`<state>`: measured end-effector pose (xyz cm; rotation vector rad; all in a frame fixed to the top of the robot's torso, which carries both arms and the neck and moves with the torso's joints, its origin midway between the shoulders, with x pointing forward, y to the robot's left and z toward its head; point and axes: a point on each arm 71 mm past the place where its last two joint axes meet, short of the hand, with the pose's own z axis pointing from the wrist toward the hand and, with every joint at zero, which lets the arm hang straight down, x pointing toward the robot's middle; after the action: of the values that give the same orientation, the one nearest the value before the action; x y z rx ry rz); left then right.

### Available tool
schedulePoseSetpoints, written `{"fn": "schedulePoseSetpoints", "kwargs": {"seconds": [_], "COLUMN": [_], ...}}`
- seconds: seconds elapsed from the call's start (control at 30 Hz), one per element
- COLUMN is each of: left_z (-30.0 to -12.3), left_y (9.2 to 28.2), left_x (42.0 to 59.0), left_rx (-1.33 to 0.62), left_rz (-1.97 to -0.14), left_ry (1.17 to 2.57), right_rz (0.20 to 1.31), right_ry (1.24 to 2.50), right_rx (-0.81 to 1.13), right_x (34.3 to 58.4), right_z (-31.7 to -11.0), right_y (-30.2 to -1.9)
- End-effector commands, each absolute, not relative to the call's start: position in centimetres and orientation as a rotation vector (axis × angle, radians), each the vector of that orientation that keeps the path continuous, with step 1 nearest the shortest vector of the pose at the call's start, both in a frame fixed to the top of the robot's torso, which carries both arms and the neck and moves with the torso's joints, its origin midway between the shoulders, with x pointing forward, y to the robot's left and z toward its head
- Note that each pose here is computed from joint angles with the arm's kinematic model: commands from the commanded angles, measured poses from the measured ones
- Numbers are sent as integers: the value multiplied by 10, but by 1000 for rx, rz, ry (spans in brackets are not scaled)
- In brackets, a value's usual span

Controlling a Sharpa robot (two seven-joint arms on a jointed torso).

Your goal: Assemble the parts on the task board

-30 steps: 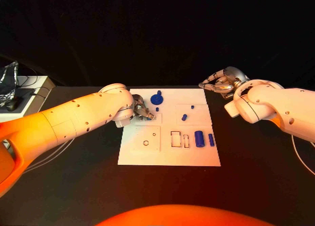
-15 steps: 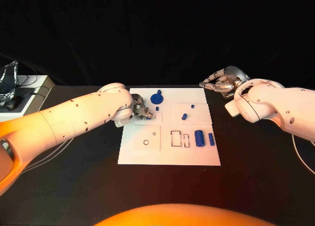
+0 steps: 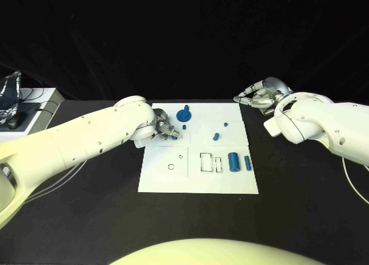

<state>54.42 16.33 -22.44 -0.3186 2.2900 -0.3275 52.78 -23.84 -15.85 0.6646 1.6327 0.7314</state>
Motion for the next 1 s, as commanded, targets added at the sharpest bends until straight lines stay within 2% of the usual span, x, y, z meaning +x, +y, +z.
{"fn": "schedulePoseSetpoints", "kwargs": {"seconds": [0.03, 0.77, 1.0], "left_z": [-223, -223, -214], "left_y": [161, 164, 161], "left_x": [544, 546, 546], "left_rx": [-329, -345, -384], "left_rz": [-339, -345, -426], "left_ry": [2281, 2282, 2260], "right_rz": [739, 736, 734], "right_ry": [1632, 1635, 1634], "right_rx": [645, 647, 649], "right_x": [528, 528, 527], "right_z": [-158, -159, -160], "right_y": [-238, -239, -240]}}
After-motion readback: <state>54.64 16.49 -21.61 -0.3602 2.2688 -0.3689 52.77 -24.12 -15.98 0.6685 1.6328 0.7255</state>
